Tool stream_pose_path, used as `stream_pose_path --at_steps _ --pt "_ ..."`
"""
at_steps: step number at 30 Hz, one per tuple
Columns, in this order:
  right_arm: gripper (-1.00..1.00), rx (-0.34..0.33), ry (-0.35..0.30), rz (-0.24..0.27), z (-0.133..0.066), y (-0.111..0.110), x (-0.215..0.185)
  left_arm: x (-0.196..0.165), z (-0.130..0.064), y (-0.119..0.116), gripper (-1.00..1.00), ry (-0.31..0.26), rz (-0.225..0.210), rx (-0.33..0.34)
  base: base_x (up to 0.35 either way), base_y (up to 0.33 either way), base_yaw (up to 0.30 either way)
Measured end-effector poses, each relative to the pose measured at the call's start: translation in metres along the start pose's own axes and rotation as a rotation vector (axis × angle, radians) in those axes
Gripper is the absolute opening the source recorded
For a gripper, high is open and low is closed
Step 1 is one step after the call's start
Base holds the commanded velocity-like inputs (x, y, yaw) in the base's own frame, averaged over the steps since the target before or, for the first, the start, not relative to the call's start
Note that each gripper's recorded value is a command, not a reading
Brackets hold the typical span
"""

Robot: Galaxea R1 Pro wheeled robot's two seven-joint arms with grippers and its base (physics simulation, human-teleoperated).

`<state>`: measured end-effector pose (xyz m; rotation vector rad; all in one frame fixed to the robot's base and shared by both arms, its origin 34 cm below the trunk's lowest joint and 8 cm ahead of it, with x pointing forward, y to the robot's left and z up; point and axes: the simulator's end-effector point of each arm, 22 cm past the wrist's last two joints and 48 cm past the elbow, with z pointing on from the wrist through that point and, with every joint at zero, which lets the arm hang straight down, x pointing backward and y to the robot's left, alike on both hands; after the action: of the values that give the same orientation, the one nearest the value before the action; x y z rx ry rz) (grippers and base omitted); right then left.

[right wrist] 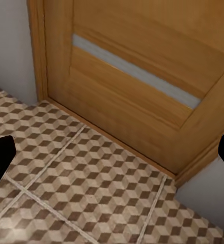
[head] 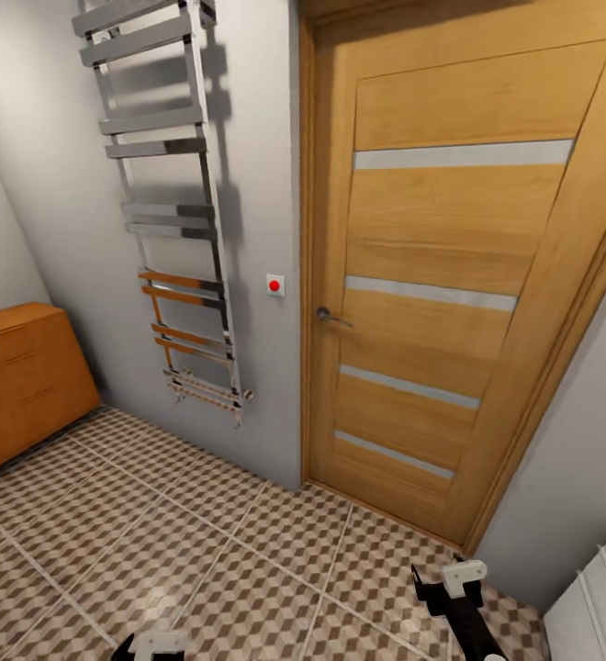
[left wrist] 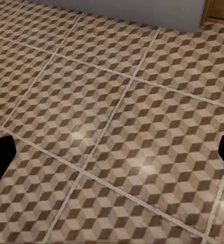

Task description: Take the four mousetraps from the cabinet in the bathroom and place them on the bathroom floor. Make sure all four end up on the same floor surface, and ensure that at least two of them are either under or directly next to the same bathroom sink.

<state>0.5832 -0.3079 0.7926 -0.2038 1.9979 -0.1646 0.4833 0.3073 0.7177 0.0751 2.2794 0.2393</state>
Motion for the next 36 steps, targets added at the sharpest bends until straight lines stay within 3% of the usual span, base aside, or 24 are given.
stream_pose_path --at_steps 36 --pt "1.0 0.0 0.0 0.001 0.0 0.0008 -0.0001 0.0002 -0.0001 0.0 1.0 0.0 0.0 0.0 0.0 0.0 0.282"
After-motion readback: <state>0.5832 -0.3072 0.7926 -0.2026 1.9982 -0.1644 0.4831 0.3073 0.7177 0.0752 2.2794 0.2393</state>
